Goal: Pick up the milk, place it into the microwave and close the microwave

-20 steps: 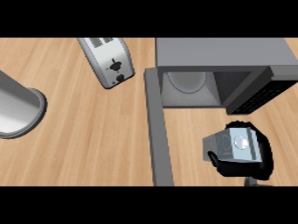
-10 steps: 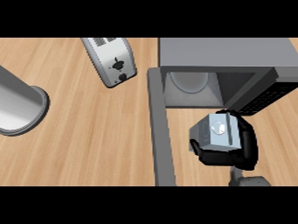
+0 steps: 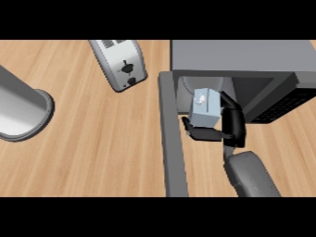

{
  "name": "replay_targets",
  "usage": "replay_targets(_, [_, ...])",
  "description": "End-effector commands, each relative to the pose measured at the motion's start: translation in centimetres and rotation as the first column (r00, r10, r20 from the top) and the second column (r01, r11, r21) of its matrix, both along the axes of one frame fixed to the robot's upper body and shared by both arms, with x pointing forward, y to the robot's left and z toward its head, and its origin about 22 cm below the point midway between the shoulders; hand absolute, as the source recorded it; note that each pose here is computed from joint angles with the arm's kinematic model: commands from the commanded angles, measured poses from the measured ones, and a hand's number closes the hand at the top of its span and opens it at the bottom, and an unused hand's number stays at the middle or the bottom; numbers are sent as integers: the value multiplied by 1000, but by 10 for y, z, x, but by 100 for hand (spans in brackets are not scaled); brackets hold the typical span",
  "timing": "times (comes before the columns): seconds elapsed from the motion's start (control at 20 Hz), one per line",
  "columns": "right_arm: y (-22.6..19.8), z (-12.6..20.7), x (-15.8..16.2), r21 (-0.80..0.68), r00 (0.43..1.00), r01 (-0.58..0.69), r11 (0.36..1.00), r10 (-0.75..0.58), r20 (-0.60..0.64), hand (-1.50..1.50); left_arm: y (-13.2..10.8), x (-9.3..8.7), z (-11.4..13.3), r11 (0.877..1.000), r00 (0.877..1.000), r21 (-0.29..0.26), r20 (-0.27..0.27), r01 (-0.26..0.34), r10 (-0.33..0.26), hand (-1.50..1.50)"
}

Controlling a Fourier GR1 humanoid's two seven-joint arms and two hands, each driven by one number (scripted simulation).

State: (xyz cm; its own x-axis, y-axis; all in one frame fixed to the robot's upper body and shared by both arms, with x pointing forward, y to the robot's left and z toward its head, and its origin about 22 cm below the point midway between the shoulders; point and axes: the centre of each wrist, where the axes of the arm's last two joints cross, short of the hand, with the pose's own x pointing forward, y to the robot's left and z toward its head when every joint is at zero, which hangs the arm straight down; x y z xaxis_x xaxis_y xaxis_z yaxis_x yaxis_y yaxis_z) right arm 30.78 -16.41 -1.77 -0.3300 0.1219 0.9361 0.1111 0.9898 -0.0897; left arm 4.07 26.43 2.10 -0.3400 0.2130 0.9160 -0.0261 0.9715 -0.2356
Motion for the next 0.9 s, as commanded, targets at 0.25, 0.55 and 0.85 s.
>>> replay_targets(0.25, [6,-25,50,-14,995,68,998,-68,-72,150,6,10,-2,1000,1000,4,-17,-3,3,-150])
replay_targets(0.55, [1,-27,72,-139,987,119,983,-132,-88,150,18,5,-1,1000,1000,-8,-13,27,-28,-150])
replay_targets(0.85, [-27,-14,91,-225,978,163,961,-187,-92,150,20,11,-2,999,999,13,2,53,-53,-150])
